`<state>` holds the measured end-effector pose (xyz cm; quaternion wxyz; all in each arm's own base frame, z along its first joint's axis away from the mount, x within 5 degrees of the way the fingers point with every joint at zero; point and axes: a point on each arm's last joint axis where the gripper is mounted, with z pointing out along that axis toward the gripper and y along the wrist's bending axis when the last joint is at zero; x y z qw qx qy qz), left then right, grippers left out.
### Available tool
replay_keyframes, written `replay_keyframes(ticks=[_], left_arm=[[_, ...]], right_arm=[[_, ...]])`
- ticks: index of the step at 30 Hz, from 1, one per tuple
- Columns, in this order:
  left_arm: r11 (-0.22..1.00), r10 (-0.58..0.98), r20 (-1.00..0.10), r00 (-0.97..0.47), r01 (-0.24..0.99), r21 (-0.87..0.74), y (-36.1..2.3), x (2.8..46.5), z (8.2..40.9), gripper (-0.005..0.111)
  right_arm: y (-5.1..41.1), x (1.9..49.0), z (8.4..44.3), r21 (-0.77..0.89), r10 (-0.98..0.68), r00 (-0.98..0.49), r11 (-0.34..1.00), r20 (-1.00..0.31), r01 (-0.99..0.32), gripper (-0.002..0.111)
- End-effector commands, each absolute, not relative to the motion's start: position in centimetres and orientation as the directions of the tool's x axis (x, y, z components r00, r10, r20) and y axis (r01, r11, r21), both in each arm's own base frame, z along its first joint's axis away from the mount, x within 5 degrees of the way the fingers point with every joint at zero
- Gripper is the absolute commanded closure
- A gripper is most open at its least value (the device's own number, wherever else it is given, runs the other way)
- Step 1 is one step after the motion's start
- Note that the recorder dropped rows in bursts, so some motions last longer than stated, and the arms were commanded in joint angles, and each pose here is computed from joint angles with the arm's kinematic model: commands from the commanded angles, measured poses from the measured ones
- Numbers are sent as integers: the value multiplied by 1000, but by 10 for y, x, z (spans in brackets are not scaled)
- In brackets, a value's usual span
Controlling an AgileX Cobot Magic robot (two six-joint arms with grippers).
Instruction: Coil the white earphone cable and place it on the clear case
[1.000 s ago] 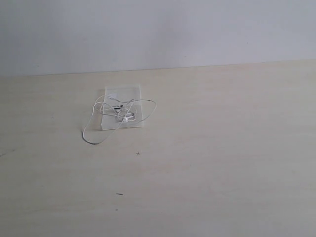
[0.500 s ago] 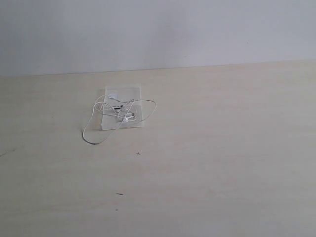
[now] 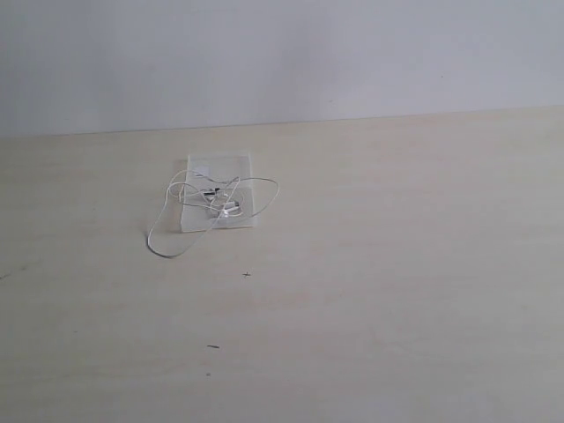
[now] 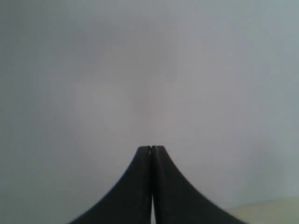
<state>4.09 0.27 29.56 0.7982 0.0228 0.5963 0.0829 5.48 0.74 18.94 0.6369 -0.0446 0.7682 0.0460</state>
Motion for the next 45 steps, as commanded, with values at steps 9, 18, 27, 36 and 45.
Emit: replay_keyframes(ticks=[9,18,27,36,45], left_arm=[[999,-27,-989,-148,-50,-20,2,52,229,107],[994,-100,-982,-160,-66,-90,3,56,190,107],[997,-60,-963,-262,-59,-46,2,53,181,107],[998,-54,-964,-261,-57,-40,2,53,181,107],[998,-54,-964,-261,-57,-40,2,53,181,107]], right_arm=[[7,55,189,14,-8,-176,992,-984,-122,108],[7,55,189,13,-8,-176,993,-984,-121,108],[7,55,189,11,-10,-176,993,-984,-121,108],[7,55,189,15,-7,-176,993,-984,-121,108],[7,55,189,15,-7,-176,993,-984,-121,108]])
